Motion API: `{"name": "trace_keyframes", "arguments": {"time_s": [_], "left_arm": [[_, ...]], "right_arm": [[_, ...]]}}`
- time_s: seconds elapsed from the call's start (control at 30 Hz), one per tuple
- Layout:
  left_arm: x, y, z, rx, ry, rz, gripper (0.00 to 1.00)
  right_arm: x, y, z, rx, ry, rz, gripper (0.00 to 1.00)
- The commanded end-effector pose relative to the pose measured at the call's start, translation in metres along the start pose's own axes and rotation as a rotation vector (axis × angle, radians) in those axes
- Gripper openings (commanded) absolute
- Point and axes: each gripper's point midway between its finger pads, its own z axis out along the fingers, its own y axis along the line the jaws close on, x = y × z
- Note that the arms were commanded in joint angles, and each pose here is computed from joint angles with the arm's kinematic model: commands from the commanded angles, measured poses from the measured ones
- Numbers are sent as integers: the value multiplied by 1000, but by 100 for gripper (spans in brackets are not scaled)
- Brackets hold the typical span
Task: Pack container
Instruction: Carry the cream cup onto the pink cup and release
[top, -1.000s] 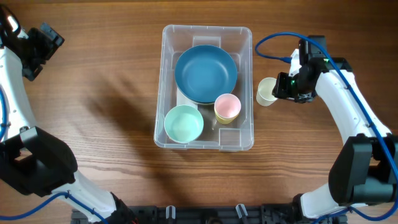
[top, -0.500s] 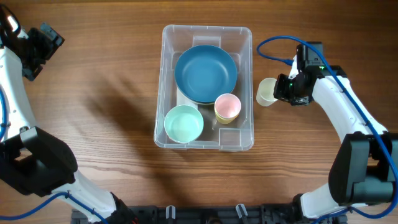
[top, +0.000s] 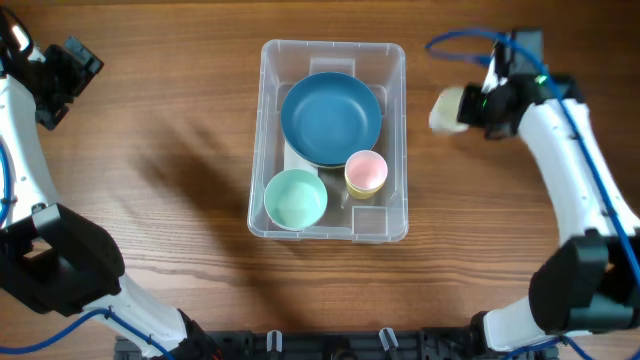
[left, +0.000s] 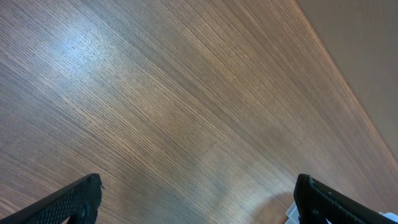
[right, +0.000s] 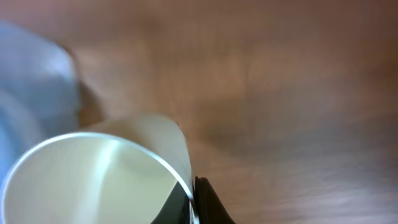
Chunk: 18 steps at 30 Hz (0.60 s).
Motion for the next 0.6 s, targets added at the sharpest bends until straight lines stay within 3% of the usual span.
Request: {"name": "trace_keyframes", "arguments": {"time_s": [0.0,0.1,0.27,0.57], "left_arm": [[-8,-6,-16,16,-45,-1,100],[-8,-6,-16,16,-45,-1,100],[-8,-6,-16,16,-45,-1,100],[-8,-6,-16,16,-45,-1,100]], "right_arm": [[-43,27,-75,-77,-167,-120,4],[-33,67,-95,-201,-143,-191,4],[16,121,-102,-275,-27,-337,4],[67,154,-98,-291,87,-445,4]]}}
